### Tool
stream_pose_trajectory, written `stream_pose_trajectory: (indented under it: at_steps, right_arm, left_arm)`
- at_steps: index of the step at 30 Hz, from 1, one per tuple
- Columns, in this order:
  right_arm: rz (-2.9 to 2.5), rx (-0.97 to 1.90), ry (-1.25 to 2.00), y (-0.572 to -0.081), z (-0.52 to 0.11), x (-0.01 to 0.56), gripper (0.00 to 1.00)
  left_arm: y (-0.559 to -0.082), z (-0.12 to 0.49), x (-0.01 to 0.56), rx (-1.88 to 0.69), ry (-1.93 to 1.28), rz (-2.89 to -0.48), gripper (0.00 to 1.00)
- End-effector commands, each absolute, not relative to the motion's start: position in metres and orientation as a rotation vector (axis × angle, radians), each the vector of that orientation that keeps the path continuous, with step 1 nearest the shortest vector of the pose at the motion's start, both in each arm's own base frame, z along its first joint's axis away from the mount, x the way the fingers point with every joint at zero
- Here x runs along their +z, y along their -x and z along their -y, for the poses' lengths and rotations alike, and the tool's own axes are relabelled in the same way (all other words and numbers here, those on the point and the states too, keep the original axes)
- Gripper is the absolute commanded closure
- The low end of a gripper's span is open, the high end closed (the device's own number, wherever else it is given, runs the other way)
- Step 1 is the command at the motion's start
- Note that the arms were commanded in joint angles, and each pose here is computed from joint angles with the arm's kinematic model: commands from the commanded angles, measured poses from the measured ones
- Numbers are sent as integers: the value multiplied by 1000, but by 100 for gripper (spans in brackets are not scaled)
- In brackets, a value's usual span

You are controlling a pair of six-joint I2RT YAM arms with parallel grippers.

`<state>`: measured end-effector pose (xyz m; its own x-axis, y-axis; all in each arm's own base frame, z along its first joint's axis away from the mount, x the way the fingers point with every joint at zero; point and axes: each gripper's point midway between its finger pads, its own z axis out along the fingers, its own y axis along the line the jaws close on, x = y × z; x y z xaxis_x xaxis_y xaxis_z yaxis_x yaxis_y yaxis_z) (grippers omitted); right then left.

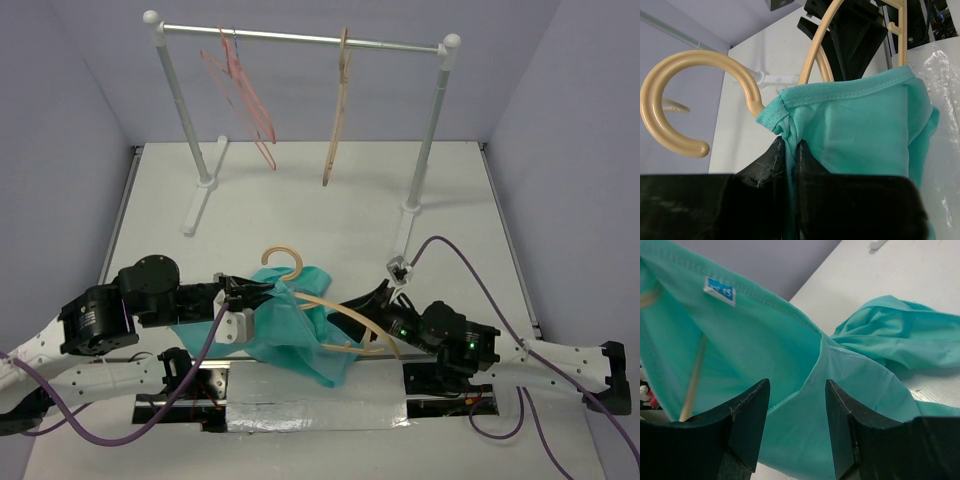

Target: Place the t-shirt on the hanger

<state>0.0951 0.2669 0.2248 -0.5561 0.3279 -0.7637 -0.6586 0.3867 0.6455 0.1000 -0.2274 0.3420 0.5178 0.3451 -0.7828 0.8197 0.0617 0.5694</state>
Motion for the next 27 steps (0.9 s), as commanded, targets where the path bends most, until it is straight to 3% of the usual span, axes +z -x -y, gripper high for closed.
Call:
stream_pose_trajectory:
  at_steps: [1, 10, 15, 20, 22, 24, 27]
  right_arm:
    - [-1696, 1372, 267, -97, -274, 228, 45]
    - [-1735, 1348, 255, -103, -290, 216, 48]
    - [-1744, 1327, 203, -110, -290, 211, 59]
    - [-1752, 1314, 193, -114, -295, 208, 60]
    - [-1747, 1315, 194, -115, -298, 210, 73]
    - [-1752, 1305, 184, -118, -300, 208, 99]
    - [-1765, 1231, 120, -131, -293, 202, 100]
  left_arm:
    - [-98, 238, 363, -513, -1484, -957, 100]
    - [-98, 238, 362, -514, -1483, -953, 100]
    - [-98, 237, 361, -511, -1480, -953, 100]
    - [-98, 234, 365, -508, -1465, -941, 100]
    - [-98, 233, 364, -507, -1463, -944, 100]
    - [-98, 232, 365, -502, -1455, -940, 100]
    - [-99, 228, 369, -494, -1435, -951, 100]
